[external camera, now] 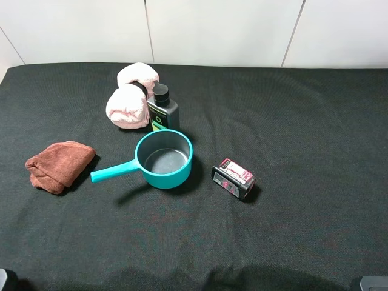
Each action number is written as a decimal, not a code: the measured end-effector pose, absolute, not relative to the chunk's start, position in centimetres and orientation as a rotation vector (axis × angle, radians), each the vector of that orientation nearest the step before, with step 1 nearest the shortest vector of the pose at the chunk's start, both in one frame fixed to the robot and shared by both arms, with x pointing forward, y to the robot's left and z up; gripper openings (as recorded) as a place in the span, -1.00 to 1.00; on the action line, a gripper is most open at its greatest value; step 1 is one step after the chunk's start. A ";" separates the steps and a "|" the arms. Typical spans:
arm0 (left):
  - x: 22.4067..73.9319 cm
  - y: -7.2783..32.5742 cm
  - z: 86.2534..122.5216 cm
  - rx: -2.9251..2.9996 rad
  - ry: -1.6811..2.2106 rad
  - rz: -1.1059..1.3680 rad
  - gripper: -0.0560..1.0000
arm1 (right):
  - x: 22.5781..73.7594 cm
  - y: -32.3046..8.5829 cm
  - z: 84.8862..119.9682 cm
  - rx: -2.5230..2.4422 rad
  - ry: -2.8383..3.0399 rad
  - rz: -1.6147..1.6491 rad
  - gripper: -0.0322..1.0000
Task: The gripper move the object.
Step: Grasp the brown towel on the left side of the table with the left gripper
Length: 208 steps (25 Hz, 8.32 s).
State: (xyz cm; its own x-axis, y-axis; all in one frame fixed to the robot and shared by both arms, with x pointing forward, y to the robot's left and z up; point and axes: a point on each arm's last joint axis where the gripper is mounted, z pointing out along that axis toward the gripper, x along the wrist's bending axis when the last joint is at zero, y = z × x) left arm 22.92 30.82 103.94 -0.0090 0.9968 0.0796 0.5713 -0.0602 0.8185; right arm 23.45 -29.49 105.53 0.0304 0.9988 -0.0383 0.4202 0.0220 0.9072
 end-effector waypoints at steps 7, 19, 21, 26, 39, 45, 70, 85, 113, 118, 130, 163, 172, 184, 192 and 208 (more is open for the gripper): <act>22.9 30.8 103.9 1.689 1.634 0.938 0.56 | 23.5 -29.5 105.5 1.513 1.504 0.920 0.41; 22.9 30.8 103.9 1.689 1.634 0.938 0.56 | 23.5 -29.5 105.5 1.513 1.504 0.920 0.41; 22.9 30.8 103.9 1.689 1.634 0.938 0.56 | 23.5 -29.5 105.5 1.513 1.504 0.920 0.41; 22.9 30.8 103.9 1.689 1.634 0.938 0.56 | 23.5 -29.5 105.5 1.513 1.504 0.920 0.41; 22.9 30.8 103.9 1.689 1.634 0.939 0.56 | 23.5 -29.5 105.5 1.513 1.504 0.920 0.41; 24.3 30.8 105.1 1.715 1.652 0.917 0.56 | 23.5 -29.5 105.5 1.513 1.504 0.921 0.41; 36.6 30.4 105.4 2.054 1.928 0.536 0.56 | 23.5 -29.5 105.5 1.513 1.504 0.921 0.41; 43.0 30.2 101.1 2.192 2.026 0.342 0.56 | 23.5 -29.5 105.5 1.513 1.504 0.921 0.41; 47.3 27.0 93.8 2.520 1.822 0.179 0.56 | 23.5 -29.5 105.5 1.513 1.504 0.921 0.41; 47.5 26.9 93.1 2.547 1.824 0.151 0.59 | 23.5 -29.5 105.5 1.513 1.504 0.921 0.41; 48.1 26.6 91.3 2.574 1.808 0.132 0.77 | 23.4 -29.5 105.5 1.512 1.503 0.922 0.41; 48.5 26.2 88.6 2.630 1.816 0.051 0.77 | 23.4 -29.5 105.5 1.512 1.503 0.922 0.41; 48.5 26.2 88.6 2.628 1.817 0.053 0.77 | 23.4 -29.5 105.5 1.512 1.503 0.922 0.41; 48.5 26.1 88.6 2.626 1.819 0.052 0.77 | 23.4 -29.5 105.5 1.512 1.503 0.922 0.41; 48.5 26.1 88.6 2.626 1.819 0.052 0.77 | 23.4 -29.5 105.5 1.512 1.503 0.922 0.41; 48.5 26.1 88.6 2.621 1.823 0.049 0.77 | 23.4 -29.5 105.5 1.512 1.503 0.922 0.41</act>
State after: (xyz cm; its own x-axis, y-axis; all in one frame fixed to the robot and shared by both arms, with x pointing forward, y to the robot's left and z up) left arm 48.47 26.13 88.59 0.3482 0.9358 0.0545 0.9374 -0.3474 -0.0248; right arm 23.44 -29.48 105.53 0.0299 0.9988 -0.0376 0.4194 0.0216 0.9075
